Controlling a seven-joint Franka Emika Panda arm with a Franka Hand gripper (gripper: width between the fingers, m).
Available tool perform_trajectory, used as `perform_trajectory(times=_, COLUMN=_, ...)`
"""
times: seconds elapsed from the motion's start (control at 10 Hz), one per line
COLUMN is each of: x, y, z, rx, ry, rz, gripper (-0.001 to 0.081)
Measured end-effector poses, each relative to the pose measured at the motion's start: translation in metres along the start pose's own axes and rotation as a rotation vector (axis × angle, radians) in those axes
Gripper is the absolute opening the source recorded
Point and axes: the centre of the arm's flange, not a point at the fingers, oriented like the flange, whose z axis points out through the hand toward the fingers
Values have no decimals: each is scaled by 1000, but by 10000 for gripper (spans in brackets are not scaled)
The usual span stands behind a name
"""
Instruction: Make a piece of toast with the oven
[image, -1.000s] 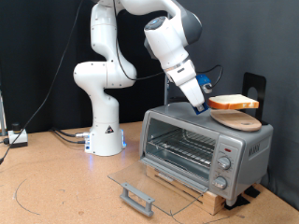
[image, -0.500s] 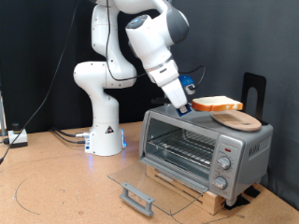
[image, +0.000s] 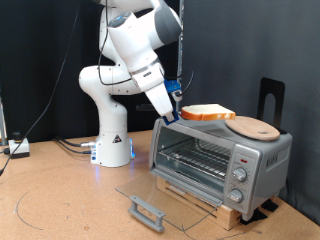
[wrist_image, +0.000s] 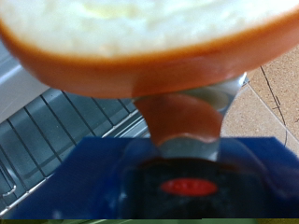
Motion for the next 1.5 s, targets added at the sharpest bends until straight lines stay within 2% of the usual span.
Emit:
perform_trajectory(times=0.1, x=-3, y=2, z=0, rx=18, ry=-3, rz=-4, gripper=397)
perform_trajectory(times=0.3, x=-19, y=20, z=-13, rx=60, ry=22, rz=-33, gripper=397)
perform_trajectory(times=0.6, x=-48, y=55, z=-39, rx=34, ry=16, rz=-99, gripper=397)
perform_trajectory(times=0.8, x=-66, y=78, z=-53, rx=1, ry=1, rz=-68, gripper=397)
perform_trajectory(times=1.1, x=-89, y=113, z=-69, rx=2, ry=-19, rz=-19, gripper=397)
perform_trajectory(times=1.2, x=-90, y=122, z=-70, rx=23, ry=-25, rz=-15, gripper=397)
perform_trajectory(times=1.5, x=-96, y=123, z=-56, rx=-3, ry=-35, rz=-73, gripper=397)
